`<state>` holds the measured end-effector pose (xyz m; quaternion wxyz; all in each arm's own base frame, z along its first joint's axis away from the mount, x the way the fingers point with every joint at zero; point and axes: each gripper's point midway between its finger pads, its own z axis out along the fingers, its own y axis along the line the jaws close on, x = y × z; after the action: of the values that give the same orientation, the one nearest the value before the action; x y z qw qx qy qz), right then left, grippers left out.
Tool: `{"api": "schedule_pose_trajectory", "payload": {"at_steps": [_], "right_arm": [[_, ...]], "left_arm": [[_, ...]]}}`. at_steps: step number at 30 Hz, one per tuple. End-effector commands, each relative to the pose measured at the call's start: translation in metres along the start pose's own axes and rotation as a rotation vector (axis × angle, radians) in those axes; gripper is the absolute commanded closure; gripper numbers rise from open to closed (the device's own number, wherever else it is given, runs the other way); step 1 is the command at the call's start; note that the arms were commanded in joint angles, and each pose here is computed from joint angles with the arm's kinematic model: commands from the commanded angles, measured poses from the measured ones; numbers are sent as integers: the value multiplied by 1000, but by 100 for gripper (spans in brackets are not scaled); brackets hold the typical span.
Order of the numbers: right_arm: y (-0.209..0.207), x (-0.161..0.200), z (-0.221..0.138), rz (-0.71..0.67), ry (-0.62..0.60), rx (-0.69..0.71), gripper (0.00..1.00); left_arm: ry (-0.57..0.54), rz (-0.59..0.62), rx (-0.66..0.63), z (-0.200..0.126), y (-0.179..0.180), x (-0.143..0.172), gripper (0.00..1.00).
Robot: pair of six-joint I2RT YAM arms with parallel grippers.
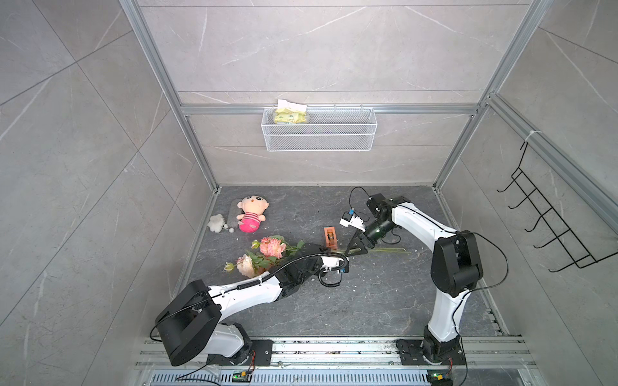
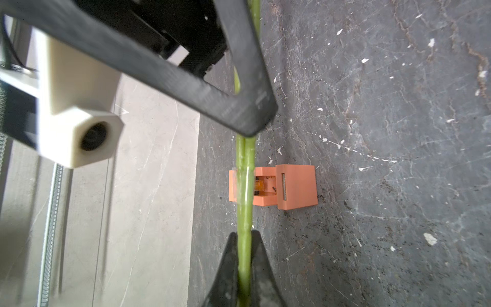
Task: Wrap bouquets with tape
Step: Wrap the tape around the bouquet.
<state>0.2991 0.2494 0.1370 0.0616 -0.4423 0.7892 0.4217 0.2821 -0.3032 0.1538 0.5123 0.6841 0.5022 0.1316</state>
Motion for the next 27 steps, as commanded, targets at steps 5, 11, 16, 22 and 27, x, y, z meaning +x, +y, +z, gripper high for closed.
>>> {"api": "schedule_pose_trajectory", "payload": {"at_steps": [5,11,16,22,27], "right_arm": [[-13,4,11,14,33,21,78],[-29,-12,4,-99,-30,234,100],[-23,-27,-1,-262,-88,360,100],[-4,-37,14,-576,-103,496,100],[14,-51,10,-795,-242,602,100]], "left_arm": [[-41,13,-102,-6,25,-10,100],[-69,-65,-79,-13,24,-11,87],[-142,-185,32,-36,16,-17,61],[-250,-328,200,-66,7,-14,48],[-264,-487,339,-72,13,6,48]]}}
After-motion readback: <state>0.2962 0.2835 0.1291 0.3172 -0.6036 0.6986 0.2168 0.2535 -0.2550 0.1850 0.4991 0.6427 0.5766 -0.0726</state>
